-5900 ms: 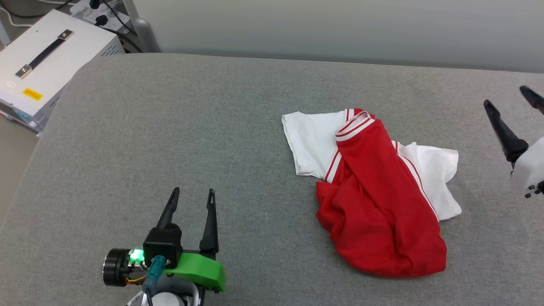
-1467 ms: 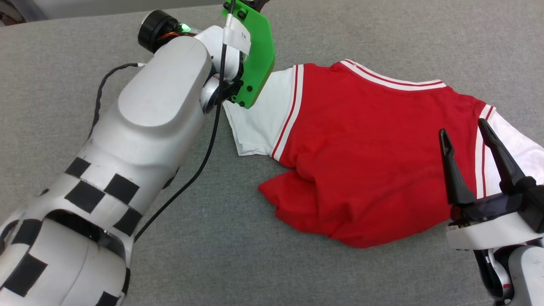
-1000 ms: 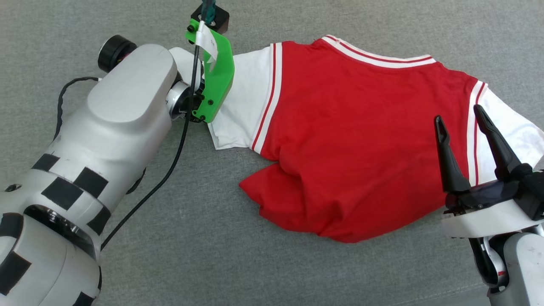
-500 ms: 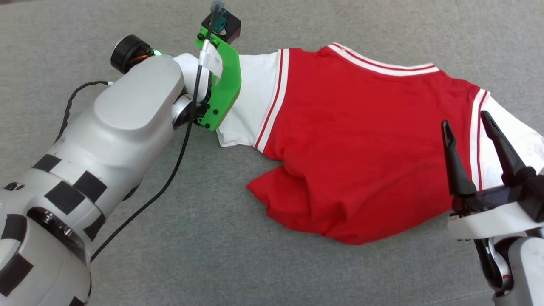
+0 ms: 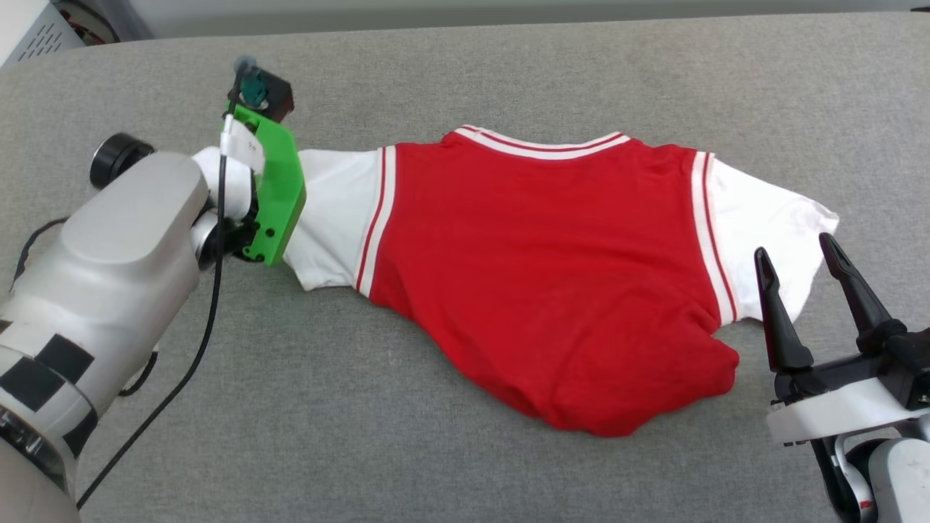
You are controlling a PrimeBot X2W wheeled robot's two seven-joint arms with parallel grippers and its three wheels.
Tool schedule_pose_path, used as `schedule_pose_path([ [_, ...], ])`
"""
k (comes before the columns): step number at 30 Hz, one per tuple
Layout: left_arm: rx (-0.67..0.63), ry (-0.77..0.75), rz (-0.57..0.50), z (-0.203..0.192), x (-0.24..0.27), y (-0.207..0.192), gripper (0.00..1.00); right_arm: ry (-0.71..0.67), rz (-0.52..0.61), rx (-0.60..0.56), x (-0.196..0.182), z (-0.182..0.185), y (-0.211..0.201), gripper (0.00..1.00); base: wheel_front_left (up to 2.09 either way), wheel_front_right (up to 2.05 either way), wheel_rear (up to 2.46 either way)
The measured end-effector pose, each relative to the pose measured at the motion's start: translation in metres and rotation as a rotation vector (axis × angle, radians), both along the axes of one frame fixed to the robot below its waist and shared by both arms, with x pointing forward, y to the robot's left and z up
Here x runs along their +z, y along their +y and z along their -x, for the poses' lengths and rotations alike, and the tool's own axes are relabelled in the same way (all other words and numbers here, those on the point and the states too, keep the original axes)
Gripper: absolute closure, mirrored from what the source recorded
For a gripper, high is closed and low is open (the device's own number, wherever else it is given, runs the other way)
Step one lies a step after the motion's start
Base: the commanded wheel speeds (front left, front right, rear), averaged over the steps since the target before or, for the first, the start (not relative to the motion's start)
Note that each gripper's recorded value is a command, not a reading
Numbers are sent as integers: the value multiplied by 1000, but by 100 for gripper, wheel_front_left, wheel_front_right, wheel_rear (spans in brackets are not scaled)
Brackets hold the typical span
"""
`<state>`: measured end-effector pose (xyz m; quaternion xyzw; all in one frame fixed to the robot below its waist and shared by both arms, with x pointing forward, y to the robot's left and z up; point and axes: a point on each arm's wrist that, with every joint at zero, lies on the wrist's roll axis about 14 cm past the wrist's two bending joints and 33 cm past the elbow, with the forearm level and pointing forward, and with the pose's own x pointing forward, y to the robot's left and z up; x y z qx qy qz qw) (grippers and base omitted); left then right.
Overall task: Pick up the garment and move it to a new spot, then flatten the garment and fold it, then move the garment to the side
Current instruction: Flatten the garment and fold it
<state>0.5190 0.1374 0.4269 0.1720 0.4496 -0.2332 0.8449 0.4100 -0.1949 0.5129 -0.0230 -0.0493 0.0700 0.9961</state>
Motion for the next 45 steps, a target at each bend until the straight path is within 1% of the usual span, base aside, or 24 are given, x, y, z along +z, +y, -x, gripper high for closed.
schedule_pose_path([
  [2,39,28,-9,10,-11,14,100,1,2,7,0,0,2,0,0,0,0],
  [5,82,67,-9,20,-28,25,100,15,9,9,-4,1,1,0,0,0,0],
  [10,98,84,6,25,-42,22,100,31,21,-4,-9,3,-6,0,0,0,0],
  [11,100,67,13,23,-41,21,0,32,23,-5,-9,4,-6,0,0,0,0],
  [16,101,-70,51,12,-23,20,0,3,25,-32,2,8,-15,0,0,0,0],
  [20,91,-216,89,7,-1,21,0,-33,40,-75,16,13,-34,0,0,0,0],
  [24,78,-389,125,-1,30,22,0,-107,93,-108,45,12,-56,0,0,0,0],
  [28,94,-554,175,-7,63,27,0,-201,149,-111,81,-1,-70,0,0,0,0],
  [30,106,-613,193,-8,73,30,0,-194,158,-103,87,-11,-76,0,0,0,0],
  [34,122,-701,228,-5,87,30,0,-62,191,-68,84,-36,-84,0,0,0,0],
  [37,140,-753,251,-6,95,30,0,97,194,-24,70,-53,-85,0,0,0,0],
  [40,154,-795,270,-7,101,29,0,295,207,23,45,-62,-85,0,0,0,0],
  [42,157,-822,276,-9,104,28,0,462,190,47,22,-64,-85,0,0,0,0],
  [45,172,-850,288,-11,107,28,0,645,203,65,-2,-66,-88,0,0,0,0],
])
